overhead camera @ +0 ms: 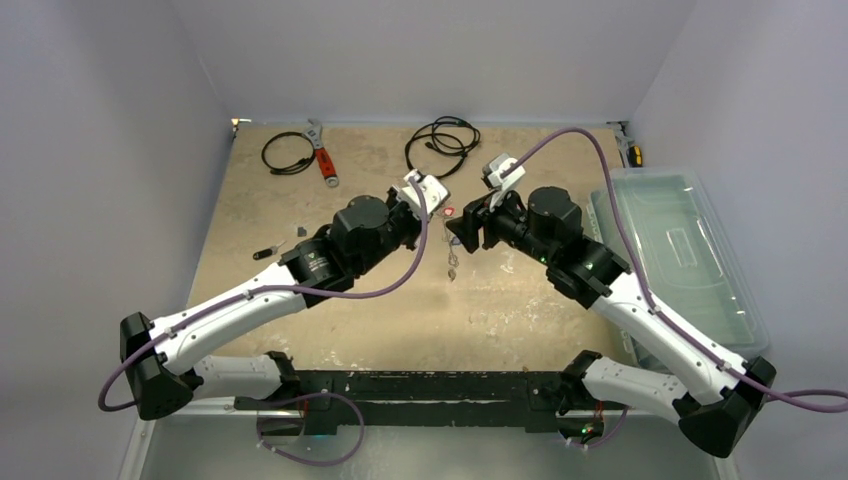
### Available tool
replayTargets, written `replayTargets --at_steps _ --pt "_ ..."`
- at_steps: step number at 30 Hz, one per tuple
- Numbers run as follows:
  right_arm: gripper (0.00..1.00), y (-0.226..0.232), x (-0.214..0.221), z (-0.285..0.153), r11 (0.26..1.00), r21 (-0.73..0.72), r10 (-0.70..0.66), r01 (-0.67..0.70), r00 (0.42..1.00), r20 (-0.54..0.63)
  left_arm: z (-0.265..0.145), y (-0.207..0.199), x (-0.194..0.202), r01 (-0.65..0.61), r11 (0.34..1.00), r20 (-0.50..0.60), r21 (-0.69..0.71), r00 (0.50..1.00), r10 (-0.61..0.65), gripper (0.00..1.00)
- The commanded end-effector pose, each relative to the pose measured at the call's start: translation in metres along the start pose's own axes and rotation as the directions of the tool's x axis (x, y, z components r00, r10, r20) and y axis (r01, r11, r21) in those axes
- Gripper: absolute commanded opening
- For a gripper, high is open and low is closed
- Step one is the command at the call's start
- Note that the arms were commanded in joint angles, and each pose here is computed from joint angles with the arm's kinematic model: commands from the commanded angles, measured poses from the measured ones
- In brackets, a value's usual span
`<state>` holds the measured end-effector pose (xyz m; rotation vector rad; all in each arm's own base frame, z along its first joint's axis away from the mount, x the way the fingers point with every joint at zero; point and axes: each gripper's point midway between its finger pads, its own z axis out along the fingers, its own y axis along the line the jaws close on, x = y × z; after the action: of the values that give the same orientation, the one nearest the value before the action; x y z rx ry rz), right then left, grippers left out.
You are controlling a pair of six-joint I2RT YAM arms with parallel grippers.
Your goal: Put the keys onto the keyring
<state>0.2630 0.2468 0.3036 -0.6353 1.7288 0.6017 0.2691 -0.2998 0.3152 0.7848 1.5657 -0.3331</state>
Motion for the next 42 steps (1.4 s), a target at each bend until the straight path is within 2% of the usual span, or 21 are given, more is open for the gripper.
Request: replayTargets --at_steps 1,8,17,32,35,42 --pt "0.65 0.003 -0.015 -0.013 1.000 -0.013 -0.011 0.012 0.999 0.049 -0.005 0.031 -0.019 0.010 0.998 0.005 -0.064 1.000 -0.010 0.00" --pt "0.72 0.008 -0.010 -0.019 0.999 -0.042 -0.006 0.008 0.999 0.044 0.015 0.056 0.000 0.031 0.994 -0.066 -0.104 0.997 -0.038 0.00" --pt "0.77 -0.012 -0.018 -0.022 0.997 0.077 0.015 -0.020 0.998 0.065 0.065 0.061 0.019 0.043 0.997 -0.148 -0.069 0.988 -0.053 0.00" --pt "0.83 -0.062 -0.042 -0.052 0.939 0.341 -0.004 -0.051 0.987 0.160 0.134 0.066 0.014 0.078 0.997 -0.171 -0.031 0.982 -0.082 0.00" --pt "0.84 -0.066 -0.045 -0.056 0.931 0.362 -0.011 -0.052 0.985 0.170 0.146 0.062 0.013 0.097 0.995 -0.174 -0.015 0.980 -0.098 0.00" --pt "0.85 -0.071 -0.054 -0.069 0.921 0.385 -0.027 -0.053 0.979 0.200 0.176 0.051 -0.018 0.140 0.988 -0.115 0.062 0.985 -0.132 0.00"
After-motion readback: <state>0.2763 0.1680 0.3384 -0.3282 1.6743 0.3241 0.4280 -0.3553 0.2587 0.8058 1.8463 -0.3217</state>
